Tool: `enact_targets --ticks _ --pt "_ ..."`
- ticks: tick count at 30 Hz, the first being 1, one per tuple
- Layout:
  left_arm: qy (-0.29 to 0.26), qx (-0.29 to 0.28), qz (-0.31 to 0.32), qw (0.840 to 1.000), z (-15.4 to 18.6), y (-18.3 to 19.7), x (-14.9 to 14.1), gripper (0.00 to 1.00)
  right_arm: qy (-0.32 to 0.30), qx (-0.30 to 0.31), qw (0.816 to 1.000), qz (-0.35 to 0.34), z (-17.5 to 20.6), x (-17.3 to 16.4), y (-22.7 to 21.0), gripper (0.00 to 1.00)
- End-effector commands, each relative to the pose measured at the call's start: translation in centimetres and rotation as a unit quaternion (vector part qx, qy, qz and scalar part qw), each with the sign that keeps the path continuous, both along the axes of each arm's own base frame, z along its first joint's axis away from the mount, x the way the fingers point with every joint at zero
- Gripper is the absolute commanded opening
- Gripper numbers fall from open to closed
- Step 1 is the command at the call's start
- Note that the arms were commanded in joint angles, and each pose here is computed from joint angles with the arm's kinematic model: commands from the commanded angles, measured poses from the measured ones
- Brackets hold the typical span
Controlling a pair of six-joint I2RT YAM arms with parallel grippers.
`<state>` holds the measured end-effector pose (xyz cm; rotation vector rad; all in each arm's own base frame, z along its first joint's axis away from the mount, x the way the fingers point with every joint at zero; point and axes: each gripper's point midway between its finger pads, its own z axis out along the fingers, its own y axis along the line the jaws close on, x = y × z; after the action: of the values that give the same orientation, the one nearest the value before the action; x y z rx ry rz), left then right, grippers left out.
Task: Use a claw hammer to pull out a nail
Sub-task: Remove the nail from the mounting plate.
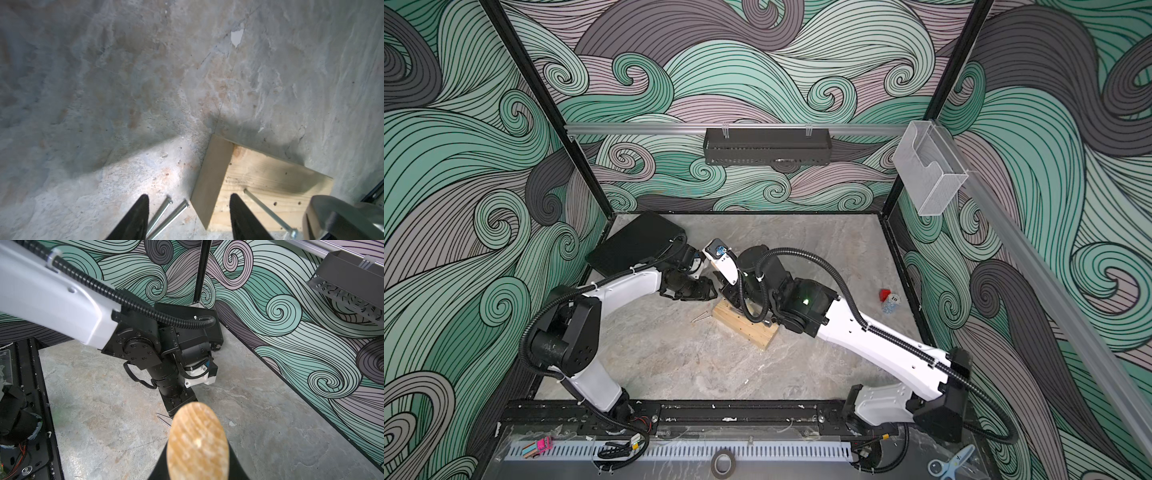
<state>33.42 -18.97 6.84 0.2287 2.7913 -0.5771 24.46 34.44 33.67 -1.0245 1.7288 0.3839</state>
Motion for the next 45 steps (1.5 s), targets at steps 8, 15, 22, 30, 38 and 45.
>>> enact_targets --ticks 8,15,22,30,38,45 --pt "0.017 -0.011 0.015 1.0 0.1 0.4 -1.5 0.64 -0.047 0.042 0.998 0.004 4.2 0.8 1.5 0.0" --pt "0.037 -0.018 0.009 0.999 -1.0 0.2 -2.2 0.64 -0.046 0.046 0.998 -0.006 4.3 1.4 2.0 0.0" --pt "0.051 -0.017 0.006 0.999 -2.0 0.2 -2.7 0.64 -0.045 0.055 0.997 -0.022 4.7 2.0 2.1 0.0" --pt "0.068 -0.009 0.006 0.998 -3.4 0.4 -3.1 0.63 -0.048 0.073 0.996 -0.019 5.4 2.2 2.7 0.0" --pt "0.079 0.0 0.008 0.997 -4.3 0.7 -3.5 0.63 -0.057 0.101 0.993 -0.024 6.5 2.1 2.6 0.0" --pt "0.081 0.015 0.013 0.997 -4.7 1.2 -3.6 0.62 -0.064 0.143 0.987 -0.034 6.5 1.7 1.5 0.0"
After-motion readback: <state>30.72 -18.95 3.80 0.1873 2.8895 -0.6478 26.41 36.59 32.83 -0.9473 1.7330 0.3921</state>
